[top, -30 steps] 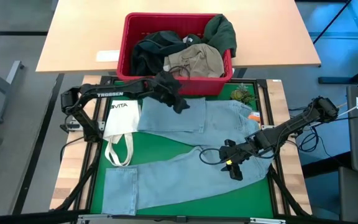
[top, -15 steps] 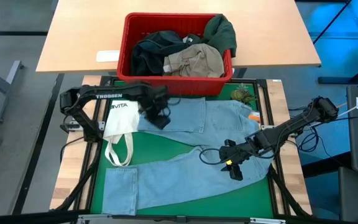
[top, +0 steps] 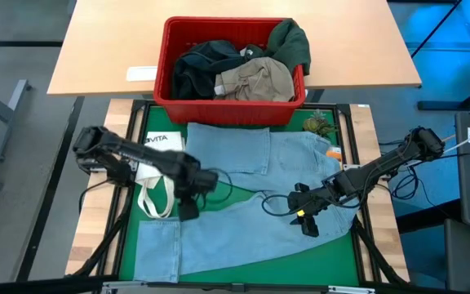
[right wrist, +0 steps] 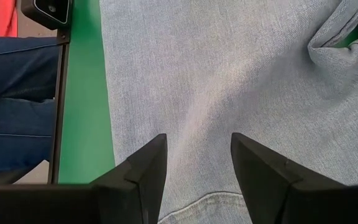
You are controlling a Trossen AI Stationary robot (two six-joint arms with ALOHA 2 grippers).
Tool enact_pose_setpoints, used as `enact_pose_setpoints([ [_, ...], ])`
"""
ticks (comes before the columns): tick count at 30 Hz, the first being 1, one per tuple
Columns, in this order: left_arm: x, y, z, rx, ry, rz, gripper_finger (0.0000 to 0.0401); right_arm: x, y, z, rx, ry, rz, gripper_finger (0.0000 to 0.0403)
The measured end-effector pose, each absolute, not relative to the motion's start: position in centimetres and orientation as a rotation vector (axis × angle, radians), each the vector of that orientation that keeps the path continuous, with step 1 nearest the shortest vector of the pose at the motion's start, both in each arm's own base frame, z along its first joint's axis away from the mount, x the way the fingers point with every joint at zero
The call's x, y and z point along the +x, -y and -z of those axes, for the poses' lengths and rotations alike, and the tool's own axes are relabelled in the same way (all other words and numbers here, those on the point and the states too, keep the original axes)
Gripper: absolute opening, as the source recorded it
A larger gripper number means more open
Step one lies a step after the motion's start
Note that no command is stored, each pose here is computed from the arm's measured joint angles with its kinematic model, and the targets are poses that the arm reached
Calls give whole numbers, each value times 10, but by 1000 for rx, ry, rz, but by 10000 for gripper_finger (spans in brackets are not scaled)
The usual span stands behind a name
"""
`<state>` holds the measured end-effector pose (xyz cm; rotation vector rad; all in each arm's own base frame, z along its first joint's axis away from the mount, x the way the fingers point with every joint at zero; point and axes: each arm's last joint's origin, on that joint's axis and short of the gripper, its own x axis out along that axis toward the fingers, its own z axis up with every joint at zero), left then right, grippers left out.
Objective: Fold Laundry from Bin
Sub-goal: Fold the light blue jeans
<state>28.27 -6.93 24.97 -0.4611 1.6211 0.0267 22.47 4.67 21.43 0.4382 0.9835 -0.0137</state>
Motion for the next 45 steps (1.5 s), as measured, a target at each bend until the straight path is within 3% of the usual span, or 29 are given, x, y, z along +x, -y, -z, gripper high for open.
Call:
enact_pose_setpoints([
  [7, 270, 115, -249, -308, -1615, 66, 169, 225, -47, -214, 438, -983, 14, 179],
  [14, 257, 138, -222, -270, -1604, 90, 169, 225, -47, -214, 438, -983, 14, 179],
  [37, 237, 127, -160, -356, -1644, 34, 168, 225, -47, -214, 442, -983, 16, 179],
  [41, 236, 128, -159, -378, -1666, 75, 149, 225, -47, -214, 442, -983, 16, 179],
  [45, 236, 128, -160, -380, -1667, 77, 100, 225, -47, -214, 442, -983, 16, 179],
])
